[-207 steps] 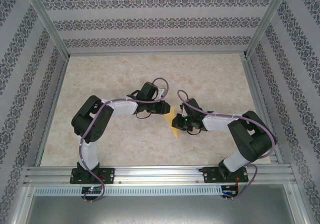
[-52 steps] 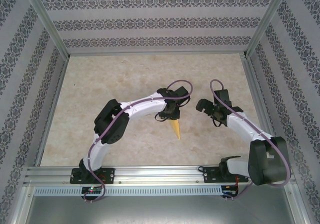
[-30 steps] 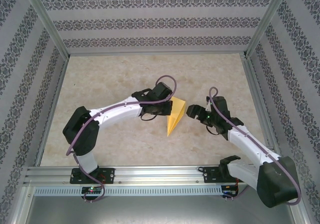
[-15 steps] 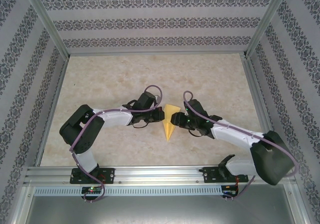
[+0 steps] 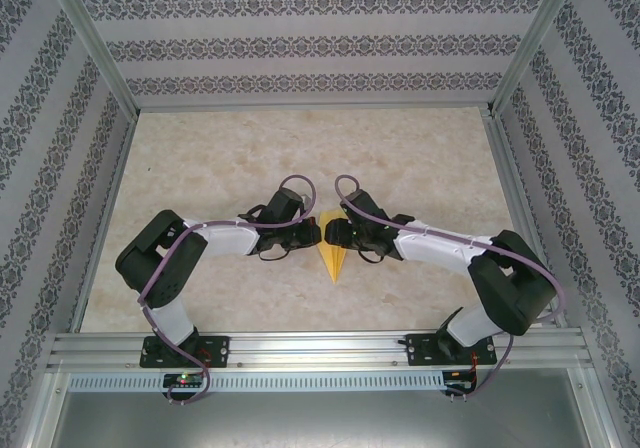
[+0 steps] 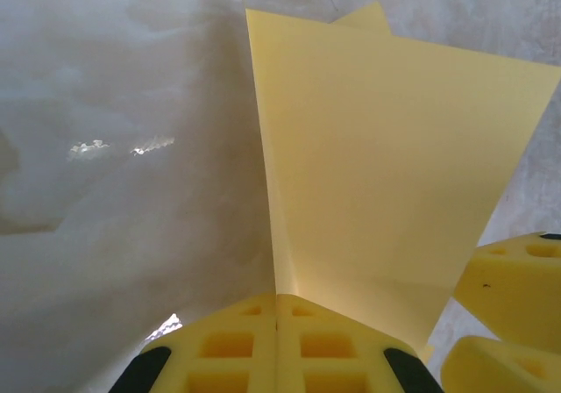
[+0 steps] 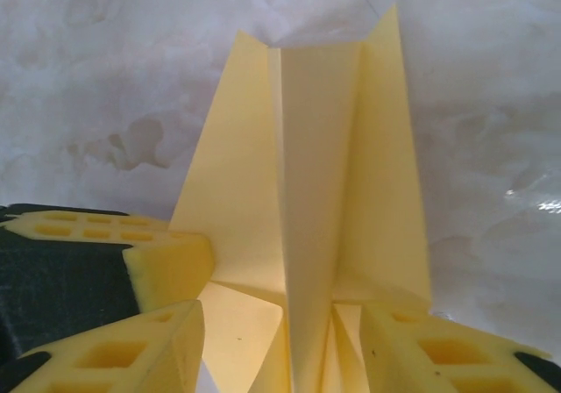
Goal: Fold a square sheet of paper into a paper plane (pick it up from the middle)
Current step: Move the paper plane to the center of the table.
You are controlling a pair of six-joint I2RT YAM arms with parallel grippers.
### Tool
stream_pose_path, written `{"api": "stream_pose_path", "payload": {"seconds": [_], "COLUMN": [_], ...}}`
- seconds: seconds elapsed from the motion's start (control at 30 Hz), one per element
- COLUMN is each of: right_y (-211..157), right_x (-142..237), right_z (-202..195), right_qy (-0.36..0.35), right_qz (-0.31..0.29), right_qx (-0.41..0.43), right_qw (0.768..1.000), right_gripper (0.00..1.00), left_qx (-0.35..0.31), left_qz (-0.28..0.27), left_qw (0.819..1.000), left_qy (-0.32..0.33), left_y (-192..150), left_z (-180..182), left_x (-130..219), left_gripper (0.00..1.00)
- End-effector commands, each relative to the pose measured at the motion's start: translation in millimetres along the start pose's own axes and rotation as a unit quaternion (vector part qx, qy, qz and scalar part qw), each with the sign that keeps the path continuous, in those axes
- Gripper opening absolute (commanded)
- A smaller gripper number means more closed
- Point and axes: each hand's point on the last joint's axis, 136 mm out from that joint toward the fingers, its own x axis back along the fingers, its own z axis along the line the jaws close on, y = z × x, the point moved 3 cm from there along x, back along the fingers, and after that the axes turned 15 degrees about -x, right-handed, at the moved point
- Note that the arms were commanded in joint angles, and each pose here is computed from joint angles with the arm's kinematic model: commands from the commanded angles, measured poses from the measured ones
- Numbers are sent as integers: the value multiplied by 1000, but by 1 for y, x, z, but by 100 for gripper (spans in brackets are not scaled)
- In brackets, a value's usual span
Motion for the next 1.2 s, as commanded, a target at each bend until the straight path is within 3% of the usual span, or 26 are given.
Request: {"api": "stream_pose_path", "payload": {"seconds": [0.0, 0.23, 0.63, 1.17], "right_y": [4, -13, -37, -42], "right_x": [0, -9, -12, -19], "right_z": [-2, 12, 9, 1], "right_qy": [-32, 3, 7, -49], "right_qz": [-15, 35, 62, 41], "right_qx": [29, 41, 10, -25], "right_qw": [999, 999, 998, 998], "right_gripper": [54, 54, 63, 43], "left_qx": [1, 2, 6, 11], "left_qz": [-26, -20, -17, -14], "left_qw": [1000, 1000, 1000, 1000], "left_qy": [-4, -4, 3, 3], "left_y": [13, 11, 8, 7], "left_z": [-1, 0, 5, 7], "left_x": [8, 6, 4, 4], "left_gripper": [0, 0, 0, 0]}}
